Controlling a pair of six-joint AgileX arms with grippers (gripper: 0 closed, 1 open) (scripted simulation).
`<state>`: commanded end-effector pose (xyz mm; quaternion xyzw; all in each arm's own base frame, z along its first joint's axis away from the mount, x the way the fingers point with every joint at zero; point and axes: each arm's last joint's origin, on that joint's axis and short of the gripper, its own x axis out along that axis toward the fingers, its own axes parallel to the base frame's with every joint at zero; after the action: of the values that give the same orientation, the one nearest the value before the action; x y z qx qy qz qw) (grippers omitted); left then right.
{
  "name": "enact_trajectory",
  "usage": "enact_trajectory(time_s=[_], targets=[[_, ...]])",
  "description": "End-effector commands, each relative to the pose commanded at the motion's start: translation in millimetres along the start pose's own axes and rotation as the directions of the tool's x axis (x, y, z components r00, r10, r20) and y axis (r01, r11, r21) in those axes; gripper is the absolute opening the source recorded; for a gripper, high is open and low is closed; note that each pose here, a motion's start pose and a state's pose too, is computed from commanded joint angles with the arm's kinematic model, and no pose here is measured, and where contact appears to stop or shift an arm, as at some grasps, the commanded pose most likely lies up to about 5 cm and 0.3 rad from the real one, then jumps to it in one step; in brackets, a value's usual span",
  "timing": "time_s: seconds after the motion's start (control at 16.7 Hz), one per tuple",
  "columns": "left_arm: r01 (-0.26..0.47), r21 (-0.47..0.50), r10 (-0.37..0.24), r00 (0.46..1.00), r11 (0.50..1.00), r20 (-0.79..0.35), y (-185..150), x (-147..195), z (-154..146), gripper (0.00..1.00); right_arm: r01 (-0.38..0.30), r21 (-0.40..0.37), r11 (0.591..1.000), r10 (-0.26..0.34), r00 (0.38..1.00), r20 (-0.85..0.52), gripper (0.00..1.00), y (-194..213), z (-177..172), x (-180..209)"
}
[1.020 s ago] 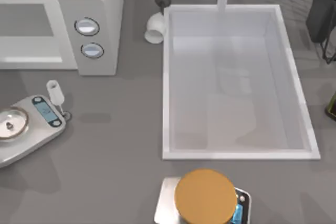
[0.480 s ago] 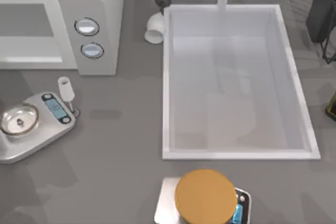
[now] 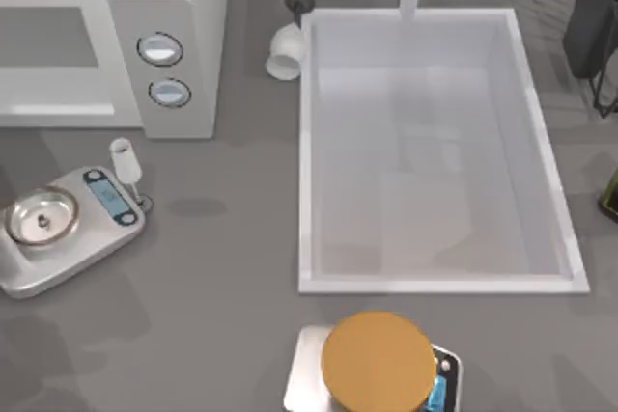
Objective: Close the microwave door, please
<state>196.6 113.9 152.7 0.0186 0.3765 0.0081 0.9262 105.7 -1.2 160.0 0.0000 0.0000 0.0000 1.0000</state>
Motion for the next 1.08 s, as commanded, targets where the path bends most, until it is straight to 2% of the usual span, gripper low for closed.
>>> enact_trajectory(time_s=[0.18, 0.6, 1.08], targets=[[0.0, 0.002, 0.0, 1.0, 1.0, -0.006, -19.3, 1.4, 4.3, 0.0, 0.0, 0.0, 1.0, 0.0, 1.0, 0.0, 1.0, 0.0, 0.0, 0.0], [0.007, 0.008, -0.007, 1.0, 1.0, -0.005, -86.8, -2.1, 3.4, 0.0, 0.0, 0.0, 1.0, 0.0, 1.0, 0.0, 1.0, 0.0, 0.0, 0.0], [0.001, -0.001, -0.001, 1.0, 1.0, 0.003, -95.9, -4.4, 2.6, 0.0, 0.0, 0.0, 1.0, 0.0, 1.0, 0.0, 1.0, 0.0, 0.0, 0.0]])
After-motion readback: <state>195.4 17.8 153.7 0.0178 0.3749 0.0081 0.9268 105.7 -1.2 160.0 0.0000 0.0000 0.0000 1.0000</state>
